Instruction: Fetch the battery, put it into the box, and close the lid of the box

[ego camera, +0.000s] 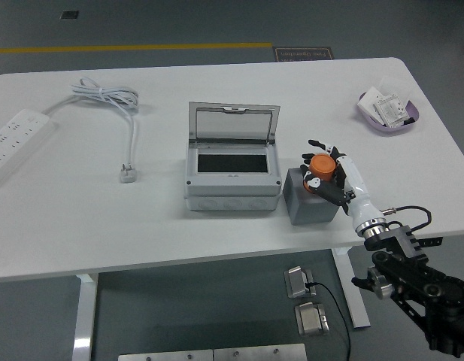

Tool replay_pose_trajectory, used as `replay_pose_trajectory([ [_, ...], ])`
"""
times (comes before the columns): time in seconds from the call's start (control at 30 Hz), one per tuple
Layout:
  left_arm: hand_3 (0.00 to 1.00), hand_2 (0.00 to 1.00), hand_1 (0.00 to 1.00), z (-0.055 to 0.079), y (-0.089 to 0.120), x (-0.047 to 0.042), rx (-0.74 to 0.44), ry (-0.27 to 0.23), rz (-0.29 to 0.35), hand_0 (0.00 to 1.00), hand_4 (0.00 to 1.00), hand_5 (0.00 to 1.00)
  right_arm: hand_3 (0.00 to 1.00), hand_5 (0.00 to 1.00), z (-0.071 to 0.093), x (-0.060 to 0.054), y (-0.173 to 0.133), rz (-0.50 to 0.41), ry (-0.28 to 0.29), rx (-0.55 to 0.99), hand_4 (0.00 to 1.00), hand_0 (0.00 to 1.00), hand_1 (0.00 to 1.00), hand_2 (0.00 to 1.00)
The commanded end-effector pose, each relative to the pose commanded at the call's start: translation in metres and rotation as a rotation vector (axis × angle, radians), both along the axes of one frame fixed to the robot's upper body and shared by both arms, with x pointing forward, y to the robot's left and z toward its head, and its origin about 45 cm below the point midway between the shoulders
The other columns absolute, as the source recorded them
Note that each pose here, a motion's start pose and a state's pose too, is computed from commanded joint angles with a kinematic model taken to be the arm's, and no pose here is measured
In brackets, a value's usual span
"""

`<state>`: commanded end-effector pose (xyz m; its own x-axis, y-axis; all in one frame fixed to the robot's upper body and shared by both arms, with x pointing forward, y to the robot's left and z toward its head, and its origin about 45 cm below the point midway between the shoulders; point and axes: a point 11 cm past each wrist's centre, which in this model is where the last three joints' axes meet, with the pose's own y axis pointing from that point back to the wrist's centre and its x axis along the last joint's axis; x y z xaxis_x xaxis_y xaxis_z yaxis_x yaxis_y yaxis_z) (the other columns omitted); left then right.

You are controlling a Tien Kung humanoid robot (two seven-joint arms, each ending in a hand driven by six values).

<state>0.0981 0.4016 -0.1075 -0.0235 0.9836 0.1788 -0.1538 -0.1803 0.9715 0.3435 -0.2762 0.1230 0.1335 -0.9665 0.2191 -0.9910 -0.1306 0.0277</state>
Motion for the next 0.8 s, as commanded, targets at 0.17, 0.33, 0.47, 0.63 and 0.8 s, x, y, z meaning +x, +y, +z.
replay_pose_trajectory([
  [0.17, 0.624, 0.681, 0.719, 0.0, 0.0, 0.0, 0.0, 0.0, 0.0, 0.666, 0.631, 0.192, 0.629, 0.002, 0.001, 0.002, -0.001, -0.012, 0.0, 0.01, 0.333, 0.486, 0.531, 0.536],
  [0.33, 0.624, 0.681, 0.719, 0.0, 0.0, -0.0001, 0.001, 0.0, 0.001, 0.666, 0.632, 0.191, 0.583, 0.002, 0.004, 0.004, -0.001, -0.026, -0.003, 0.024, 0.362, 0.485, 0.513, 0.498],
  [0.47, 0.624, 0.681, 0.719, 0.0, 0.0, 0.0001, 0.001, 0.0, 0.002, 0.666, 0.632, 0.191, 0.583, 0.002, 0.007, 0.007, -0.002, -0.035, -0.006, 0.031, 0.362, 0.485, 0.513, 0.498],
  [0.63, 0.624, 0.681, 0.72, 0.0, 0.0, 0.0002, 0.001, 0.0, 0.002, 0.666, 0.632, 0.191, 0.519, 0.002, 0.011, 0.01, -0.002, -0.039, -0.018, 0.037, 0.372, 0.479, 0.501, 0.474],
  [0.8, 0.625, 0.682, 0.719, 0.0, 0.0, 0.0, 0.001, 0.001, 0.001, 0.667, 0.633, 0.189, 0.439, 0.002, 0.016, 0.014, -0.001, -0.038, -0.032, 0.035, 0.267, 0.479, 0.492, 0.454],
])
